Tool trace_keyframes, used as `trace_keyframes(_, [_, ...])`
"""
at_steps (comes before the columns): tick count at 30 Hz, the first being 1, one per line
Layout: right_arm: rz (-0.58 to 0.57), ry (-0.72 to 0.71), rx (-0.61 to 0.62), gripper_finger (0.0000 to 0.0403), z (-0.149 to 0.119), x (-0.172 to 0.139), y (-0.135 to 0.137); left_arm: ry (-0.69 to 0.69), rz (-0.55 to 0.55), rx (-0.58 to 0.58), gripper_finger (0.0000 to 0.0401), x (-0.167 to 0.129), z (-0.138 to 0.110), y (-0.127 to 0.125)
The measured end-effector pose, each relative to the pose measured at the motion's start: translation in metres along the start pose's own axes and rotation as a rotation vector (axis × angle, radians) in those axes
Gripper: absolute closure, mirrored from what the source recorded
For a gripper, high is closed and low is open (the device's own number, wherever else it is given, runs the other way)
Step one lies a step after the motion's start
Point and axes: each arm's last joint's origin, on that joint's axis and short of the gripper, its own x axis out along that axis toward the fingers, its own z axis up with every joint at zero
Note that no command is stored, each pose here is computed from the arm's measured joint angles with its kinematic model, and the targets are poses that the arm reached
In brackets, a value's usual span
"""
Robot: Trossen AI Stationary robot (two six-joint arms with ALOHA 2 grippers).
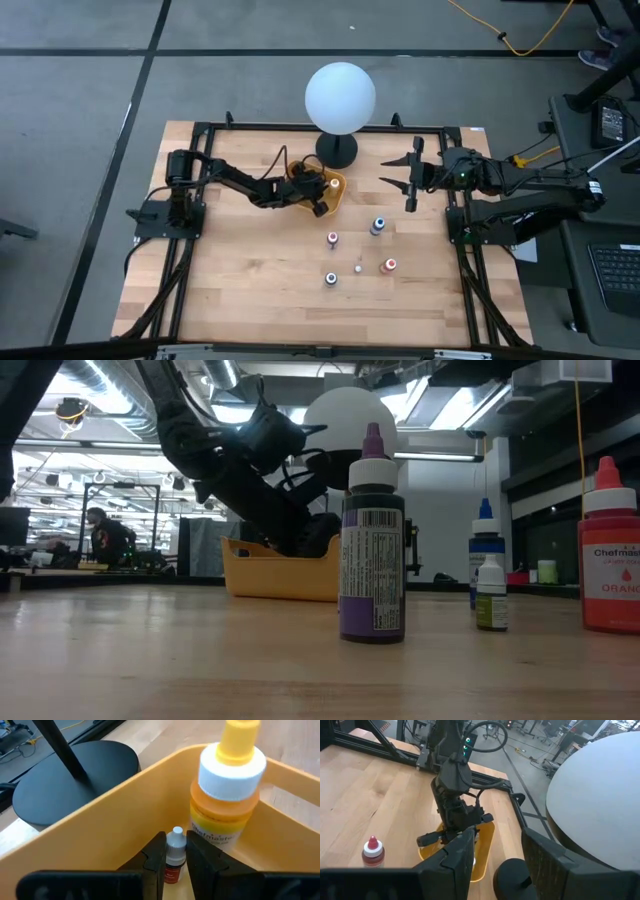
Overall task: Pick & Place food coloring
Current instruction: Put the small red food coloring bottle into the yellow bin
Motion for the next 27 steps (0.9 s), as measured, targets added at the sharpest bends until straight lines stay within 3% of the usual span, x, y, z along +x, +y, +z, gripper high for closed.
trace_keyframes(17, [0.005,-0.001,0.0,0.0238,0.0,0.0,0.0002,0.015,0.01,0.007,0.0341,-0.0001,-0.0016,0.0003])
trace_keyframes(27, [0.006,-0.001,0.0,0.0238,0.0,0.0,0.0002,0.013,0.037,0.016,0.0288,-0.0012,-0.0004,0.0015])
